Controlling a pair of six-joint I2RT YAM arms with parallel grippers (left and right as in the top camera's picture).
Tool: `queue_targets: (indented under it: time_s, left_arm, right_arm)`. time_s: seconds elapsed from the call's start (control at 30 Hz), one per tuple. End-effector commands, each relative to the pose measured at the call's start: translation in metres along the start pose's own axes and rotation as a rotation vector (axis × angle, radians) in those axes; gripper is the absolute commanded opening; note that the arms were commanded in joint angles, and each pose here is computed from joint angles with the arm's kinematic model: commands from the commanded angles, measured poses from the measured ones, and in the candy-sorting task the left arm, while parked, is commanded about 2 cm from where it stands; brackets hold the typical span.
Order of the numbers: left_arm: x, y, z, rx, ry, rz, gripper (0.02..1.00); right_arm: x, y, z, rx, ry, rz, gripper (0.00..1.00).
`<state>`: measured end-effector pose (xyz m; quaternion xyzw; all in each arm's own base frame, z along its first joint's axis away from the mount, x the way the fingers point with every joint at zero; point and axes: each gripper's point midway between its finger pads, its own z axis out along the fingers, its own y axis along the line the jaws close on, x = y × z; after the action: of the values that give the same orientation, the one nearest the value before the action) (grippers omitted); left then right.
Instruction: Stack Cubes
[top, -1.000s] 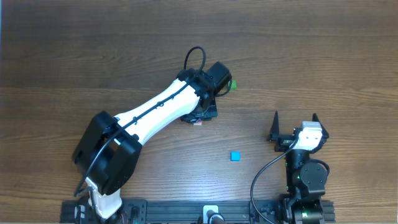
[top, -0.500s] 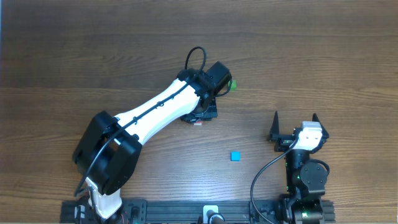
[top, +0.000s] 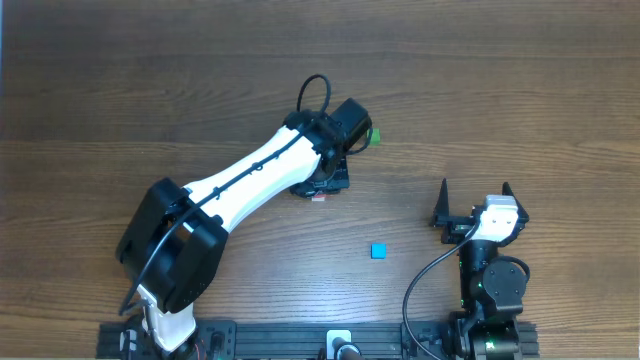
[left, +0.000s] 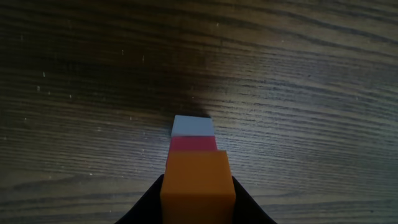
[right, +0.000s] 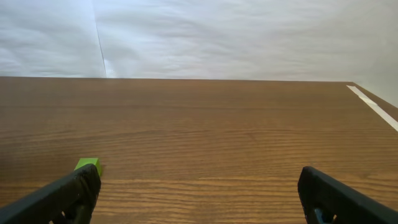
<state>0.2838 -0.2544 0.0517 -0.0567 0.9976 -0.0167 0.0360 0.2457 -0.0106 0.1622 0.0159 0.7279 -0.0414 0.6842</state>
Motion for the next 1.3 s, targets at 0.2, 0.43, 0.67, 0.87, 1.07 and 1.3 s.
queue_targets:
  time_s: [0.2,0.43,0.67,0.87,1.07,1.3]
  left_arm:
    - [-0.008,-0.002,-0.014,0.031,-0.026,-0.002,0.045]
    - [-0.008,-0.002,-0.014,0.031,-0.026,-0.002,0.042]
    - [-0.008,-0.002,-0.018,0.039,-0.033,-0.002,0.04]
    - [-0.009,-0.002,-0.019,0.041,-0.034,-0.003,0.045]
    - [-0.007,-0.004,-0.021,0.046,-0.033,0.002,0.042]
    - [0.002,-0.002,-0.021,0.028,-0.015,0.017,0.045]
  right_arm:
    - [0.003,0.0,0.0,-0.002,0.002,-0.001,0.993]
    - [0.003,0.0,0.0,-0.002,0.002,-0.001,0.991]
    - [0.003,0.0,0.0,-0.002,0.002,-0.001,0.993]
    - [0.003,0.0,0.0,-0.002,0.002,-0.001,0.991]
    - [0.003,0.0,0.0,-0.002,0.002,-0.001,0.993]
    - [0.003,0.0,0.0,-0.002,0.002,-0.001,0.991]
